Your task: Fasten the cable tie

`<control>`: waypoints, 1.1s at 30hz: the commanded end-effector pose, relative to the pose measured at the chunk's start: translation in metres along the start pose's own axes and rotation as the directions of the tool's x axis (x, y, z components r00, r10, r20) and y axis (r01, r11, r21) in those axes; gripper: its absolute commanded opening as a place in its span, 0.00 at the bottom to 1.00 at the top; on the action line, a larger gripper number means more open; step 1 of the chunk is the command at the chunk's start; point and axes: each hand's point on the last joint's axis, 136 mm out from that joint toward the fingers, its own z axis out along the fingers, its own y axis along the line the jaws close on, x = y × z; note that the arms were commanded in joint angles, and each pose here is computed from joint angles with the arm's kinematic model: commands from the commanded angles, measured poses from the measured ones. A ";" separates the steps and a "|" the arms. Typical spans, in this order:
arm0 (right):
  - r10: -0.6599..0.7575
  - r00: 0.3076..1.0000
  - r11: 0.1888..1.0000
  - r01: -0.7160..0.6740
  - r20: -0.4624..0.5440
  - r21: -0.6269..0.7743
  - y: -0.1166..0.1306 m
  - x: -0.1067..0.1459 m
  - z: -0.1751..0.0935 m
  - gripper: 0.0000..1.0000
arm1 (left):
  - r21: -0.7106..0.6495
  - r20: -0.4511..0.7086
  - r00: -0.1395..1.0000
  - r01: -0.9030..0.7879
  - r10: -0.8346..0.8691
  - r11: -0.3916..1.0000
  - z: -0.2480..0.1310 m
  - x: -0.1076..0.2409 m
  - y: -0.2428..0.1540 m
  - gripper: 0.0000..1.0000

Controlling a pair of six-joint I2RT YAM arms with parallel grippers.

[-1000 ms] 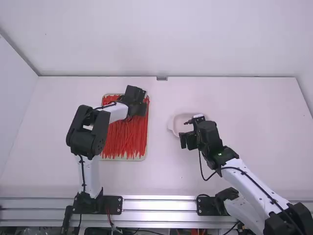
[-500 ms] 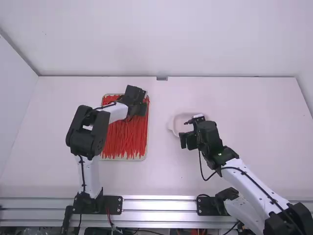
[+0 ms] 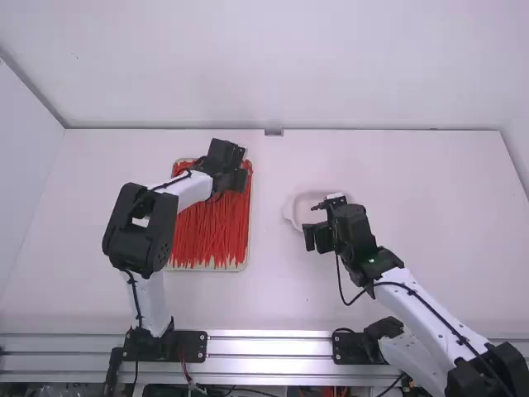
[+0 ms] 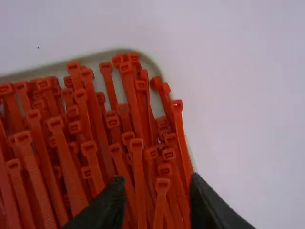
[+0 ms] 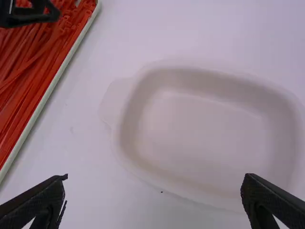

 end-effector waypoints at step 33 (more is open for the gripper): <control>0.002 0.999 1.000 -0.002 0.036 -0.002 0.001 -0.016 -0.005 0.98 | 0.023 0.031 0.999 -0.016 0.015 1.000 0.010 0.012 -0.009 0.33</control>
